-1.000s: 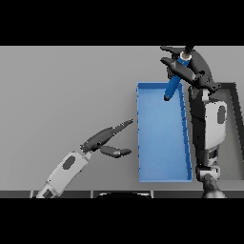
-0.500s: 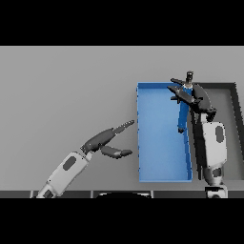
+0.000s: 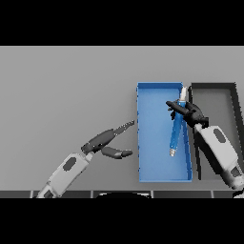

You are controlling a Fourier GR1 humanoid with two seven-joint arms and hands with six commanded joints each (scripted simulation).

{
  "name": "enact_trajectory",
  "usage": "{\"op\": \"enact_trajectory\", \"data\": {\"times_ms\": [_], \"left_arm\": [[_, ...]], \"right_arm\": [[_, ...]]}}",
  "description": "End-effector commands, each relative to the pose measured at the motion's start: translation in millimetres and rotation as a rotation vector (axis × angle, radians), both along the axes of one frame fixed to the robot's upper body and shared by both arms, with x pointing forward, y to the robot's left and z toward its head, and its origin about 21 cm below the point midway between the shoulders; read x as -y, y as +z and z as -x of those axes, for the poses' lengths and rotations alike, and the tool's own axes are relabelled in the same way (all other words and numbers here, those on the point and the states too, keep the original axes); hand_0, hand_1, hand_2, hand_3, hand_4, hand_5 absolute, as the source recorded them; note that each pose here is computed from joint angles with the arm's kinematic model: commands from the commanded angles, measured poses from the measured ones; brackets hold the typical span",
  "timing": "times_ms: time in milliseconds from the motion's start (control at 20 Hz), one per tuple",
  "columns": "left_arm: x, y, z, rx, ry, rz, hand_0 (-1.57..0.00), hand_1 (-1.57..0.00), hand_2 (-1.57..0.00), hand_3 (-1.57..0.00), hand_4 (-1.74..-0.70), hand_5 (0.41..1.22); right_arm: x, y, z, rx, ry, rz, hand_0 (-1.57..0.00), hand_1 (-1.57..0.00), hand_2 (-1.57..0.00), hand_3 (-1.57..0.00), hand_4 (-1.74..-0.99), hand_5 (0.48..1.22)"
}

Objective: Pick up the blue pipe and place it into the blue bin.

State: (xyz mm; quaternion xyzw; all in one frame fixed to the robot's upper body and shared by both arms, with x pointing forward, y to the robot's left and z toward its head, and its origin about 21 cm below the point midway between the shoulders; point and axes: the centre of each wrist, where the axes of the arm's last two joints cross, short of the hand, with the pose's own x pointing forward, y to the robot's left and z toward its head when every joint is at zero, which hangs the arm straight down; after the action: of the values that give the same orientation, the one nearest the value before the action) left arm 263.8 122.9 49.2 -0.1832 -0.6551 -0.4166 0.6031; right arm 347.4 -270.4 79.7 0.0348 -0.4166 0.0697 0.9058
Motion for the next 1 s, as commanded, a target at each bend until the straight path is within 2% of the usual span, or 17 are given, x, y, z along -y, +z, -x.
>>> {"op": "enact_trajectory", "data": {"times_ms": [0, 100, 200, 400, 650, 750, 950], "left_arm": [[-2, 1, -0.4, 0.005, 0.005, 0.005, 0.00, 0.00, 0.00, 0.00, -0.83, 0.476], [-3, 4, 0.7, 0.008, -0.003, 0.013, 0.00, 0.00, 0.00, 0.00, -0.83, 0.477], [-1, 5, 1.6, -0.002, -0.009, 0.002, 0.00, 0.00, 0.00, 0.00, -0.83, 0.477], [1, 0, 3.6, 0.001, -0.004, 0.007, 0.00, 0.00, 0.00, 0.00, -0.83, 0.471], [-2, 3, -1.2, 0.008, 0.003, 0.010, 0.00, 0.00, 0.00, 0.00, -0.83, 0.472], [-1, 5, 1.6, 0.018, -0.003, 0.012, 0.00, 0.00, 0.00, 0.00, -0.83, 0.470], [-2, -7, 8.6, -0.001, 0.001, -0.004, 0.00, 0.00, 0.00, 0.00, -0.83, 0.473]], "right_arm": [[-4, 2, 1.5, -0.017, 0.005, -0.004, -0.60, -0.57, -0.55, -0.33, -1.302, 1.182], [-10, 7, 4.3, 0.008, 0.111, 0.055, -0.38, -0.36, -0.35, -0.21, -1.234, 1.091], [-10, 14, 8.1, 0.034, 0.190, 0.156, -0.25, -0.23, -0.22, -0.13, -1.204, 1.002], [-14, 14, 11.3, 0.024, 0.236, 0.215, -0.12, -0.09, -0.09, -0.05, -1.189, 0.880], [-17, 12, 12.3, 0.029, 0.224, 0.238, -0.04, -0.03, -0.03, -0.02, -1.182, 0.795], [-14, 12, 11.7, 0.050, 0.216, 0.222, -0.03, -0.02, -0.02, -0.01, -1.176, 0.783], [-17, 14, 11.4, 0.040, 0.227, 0.231, -0.02, -0.01, -0.01, -0.01, -1.186, 0.767]]}}
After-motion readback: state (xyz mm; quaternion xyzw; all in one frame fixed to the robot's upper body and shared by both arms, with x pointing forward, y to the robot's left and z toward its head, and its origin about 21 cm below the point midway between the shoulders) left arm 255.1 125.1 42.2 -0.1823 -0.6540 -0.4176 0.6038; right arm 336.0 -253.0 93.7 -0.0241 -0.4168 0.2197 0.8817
